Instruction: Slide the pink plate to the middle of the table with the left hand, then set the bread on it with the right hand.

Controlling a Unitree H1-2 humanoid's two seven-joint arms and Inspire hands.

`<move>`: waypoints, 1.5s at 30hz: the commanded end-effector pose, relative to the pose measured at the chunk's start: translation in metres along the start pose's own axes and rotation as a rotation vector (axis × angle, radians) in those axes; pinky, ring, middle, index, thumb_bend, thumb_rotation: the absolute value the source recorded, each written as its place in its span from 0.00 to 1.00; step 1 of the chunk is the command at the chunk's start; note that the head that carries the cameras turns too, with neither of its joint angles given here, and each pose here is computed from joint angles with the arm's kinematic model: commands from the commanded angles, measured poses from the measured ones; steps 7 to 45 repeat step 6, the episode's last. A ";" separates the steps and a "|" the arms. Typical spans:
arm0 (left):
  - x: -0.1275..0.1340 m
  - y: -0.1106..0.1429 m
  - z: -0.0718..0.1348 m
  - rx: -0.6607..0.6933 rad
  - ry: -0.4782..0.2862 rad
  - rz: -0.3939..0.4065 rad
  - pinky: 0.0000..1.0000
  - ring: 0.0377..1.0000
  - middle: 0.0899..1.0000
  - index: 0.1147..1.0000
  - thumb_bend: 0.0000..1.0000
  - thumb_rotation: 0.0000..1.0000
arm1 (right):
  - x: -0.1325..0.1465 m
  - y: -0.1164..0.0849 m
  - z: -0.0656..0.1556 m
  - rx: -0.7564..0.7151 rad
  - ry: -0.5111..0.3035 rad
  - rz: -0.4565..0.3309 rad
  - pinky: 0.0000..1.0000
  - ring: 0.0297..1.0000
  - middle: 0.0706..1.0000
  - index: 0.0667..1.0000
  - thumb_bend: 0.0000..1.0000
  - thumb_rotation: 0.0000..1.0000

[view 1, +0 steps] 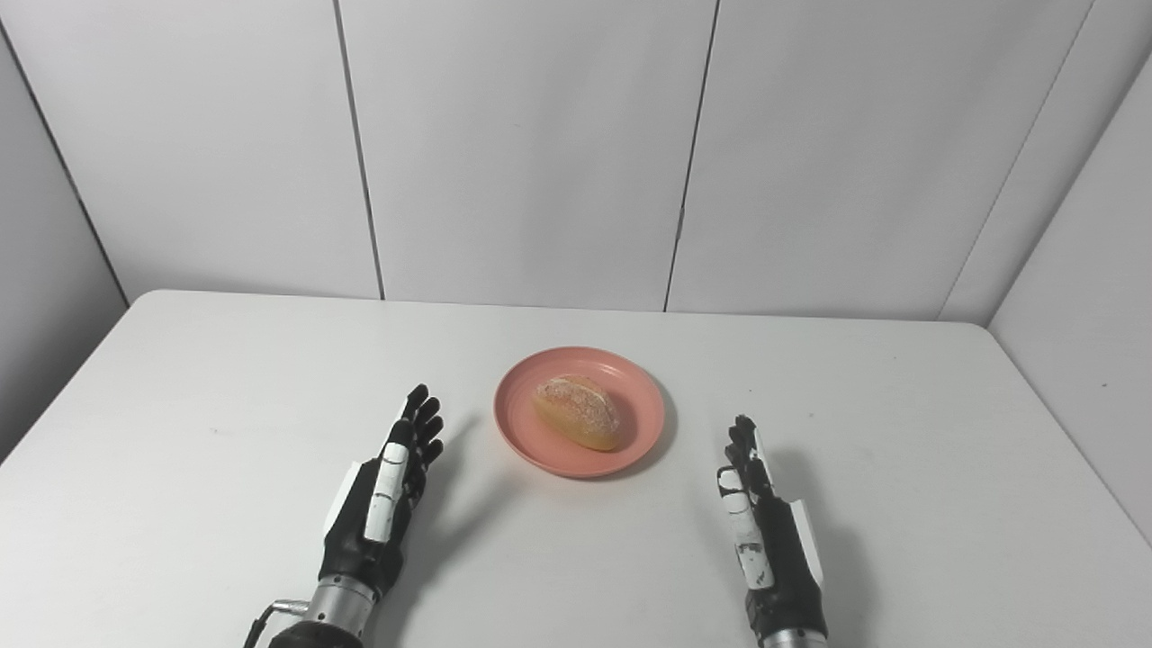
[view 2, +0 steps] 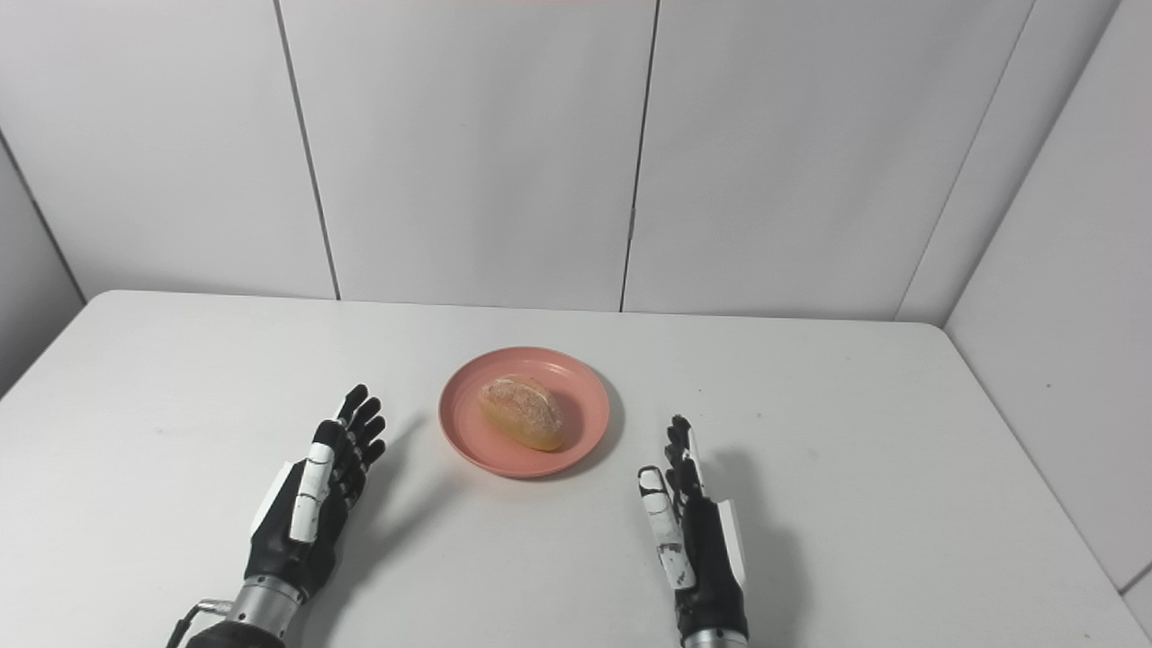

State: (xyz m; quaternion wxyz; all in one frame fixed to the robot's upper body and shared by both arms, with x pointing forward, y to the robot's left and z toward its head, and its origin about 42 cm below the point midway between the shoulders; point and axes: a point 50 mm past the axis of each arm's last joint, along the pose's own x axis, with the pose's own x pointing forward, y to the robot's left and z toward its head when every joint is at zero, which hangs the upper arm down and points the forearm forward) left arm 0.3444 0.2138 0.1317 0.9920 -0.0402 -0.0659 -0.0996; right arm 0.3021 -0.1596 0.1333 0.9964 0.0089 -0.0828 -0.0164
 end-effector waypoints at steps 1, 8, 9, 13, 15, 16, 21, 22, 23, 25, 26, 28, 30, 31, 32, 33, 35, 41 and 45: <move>0.005 -0.004 0.017 -0.007 -0.069 -0.007 1.00 1.00 1.00 1.00 0.66 1.00 | 0.008 -0.001 0.014 0.010 -0.059 -0.006 1.00 1.00 1.00 1.00 0.57 0.98; -0.001 -0.007 0.018 -0.019 -0.062 -0.012 1.00 1.00 1.00 1.00 0.65 1.00 | 0.011 -0.002 0.011 0.015 -0.064 0.003 1.00 1.00 1.00 1.00 0.53 0.97; -0.001 -0.007 0.018 -0.019 -0.062 -0.012 1.00 1.00 1.00 1.00 0.65 1.00 | 0.011 -0.002 0.011 0.015 -0.064 0.003 1.00 1.00 1.00 1.00 0.53 0.97; -0.001 -0.007 0.018 -0.019 -0.062 -0.012 1.00 1.00 1.00 1.00 0.65 1.00 | 0.011 -0.002 0.011 0.015 -0.064 0.003 1.00 1.00 1.00 1.00 0.53 0.97; -0.001 -0.007 0.018 -0.019 -0.062 -0.012 1.00 1.00 1.00 1.00 0.65 1.00 | 0.011 -0.002 0.011 0.015 -0.064 0.003 1.00 1.00 1.00 1.00 0.53 0.97; -0.001 -0.007 0.018 -0.019 -0.062 -0.012 1.00 1.00 1.00 1.00 0.65 1.00 | 0.011 -0.002 0.011 0.015 -0.064 0.003 1.00 1.00 1.00 1.00 0.53 0.97; -0.001 -0.007 0.018 -0.019 -0.062 -0.012 1.00 1.00 1.00 1.00 0.65 1.00 | 0.011 -0.002 0.011 0.015 -0.064 0.003 1.00 1.00 1.00 1.00 0.53 0.97; -0.001 -0.007 0.018 -0.019 -0.062 -0.012 1.00 1.00 1.00 1.00 0.65 1.00 | 0.011 -0.002 0.011 0.015 -0.064 0.003 1.00 1.00 1.00 1.00 0.53 0.97; -0.001 -0.007 0.018 -0.019 -0.062 -0.012 1.00 1.00 1.00 1.00 0.65 1.00 | 0.011 -0.002 0.011 0.015 -0.064 0.003 1.00 1.00 1.00 1.00 0.53 0.97; -0.001 -0.007 0.018 -0.019 -0.062 -0.012 1.00 1.00 1.00 1.00 0.65 1.00 | 0.011 -0.002 0.011 0.015 -0.064 0.003 1.00 1.00 1.00 1.00 0.53 0.97; -0.001 -0.007 0.018 -0.019 -0.062 -0.012 1.00 1.00 1.00 1.00 0.65 1.00 | 0.011 -0.002 0.011 0.015 -0.064 0.003 1.00 1.00 1.00 1.00 0.53 0.97; -0.001 -0.007 0.018 -0.019 -0.062 -0.012 1.00 1.00 1.00 1.00 0.65 1.00 | 0.011 -0.002 0.011 0.015 -0.064 0.003 1.00 1.00 1.00 1.00 0.53 0.97; -0.001 -0.007 0.018 -0.019 -0.062 -0.012 1.00 1.00 1.00 1.00 0.65 1.00 | 0.011 -0.002 0.011 0.015 -0.064 0.003 1.00 1.00 1.00 1.00 0.53 0.97; -0.001 -0.007 0.018 -0.019 -0.062 -0.012 1.00 1.00 1.00 1.00 0.65 1.00 | 0.011 -0.002 0.011 0.015 -0.064 0.003 1.00 1.00 1.00 1.00 0.53 0.97; -0.001 -0.007 0.018 -0.019 -0.062 -0.012 1.00 1.00 1.00 1.00 0.65 1.00 | 0.011 -0.002 0.011 0.015 -0.064 0.003 1.00 1.00 1.00 1.00 0.53 0.97; -0.001 -0.007 0.018 -0.019 -0.062 -0.012 1.00 1.00 1.00 1.00 0.65 1.00 | 0.011 -0.002 0.011 0.015 -0.064 0.003 1.00 1.00 1.00 1.00 0.53 0.97; -0.001 -0.007 0.018 -0.019 -0.062 -0.012 1.00 1.00 1.00 1.00 0.65 1.00 | 0.011 -0.002 0.011 0.015 -0.064 0.003 1.00 1.00 1.00 1.00 0.53 0.97; -0.001 -0.007 0.018 -0.019 -0.062 -0.012 1.00 1.00 1.00 1.00 0.65 1.00 | 0.011 -0.002 0.011 0.015 -0.064 0.003 1.00 1.00 1.00 1.00 0.53 0.97; -0.001 -0.007 0.018 -0.019 -0.062 -0.012 1.00 1.00 1.00 1.00 0.65 1.00 | 0.011 -0.002 0.011 0.015 -0.064 0.003 1.00 1.00 1.00 1.00 0.53 0.97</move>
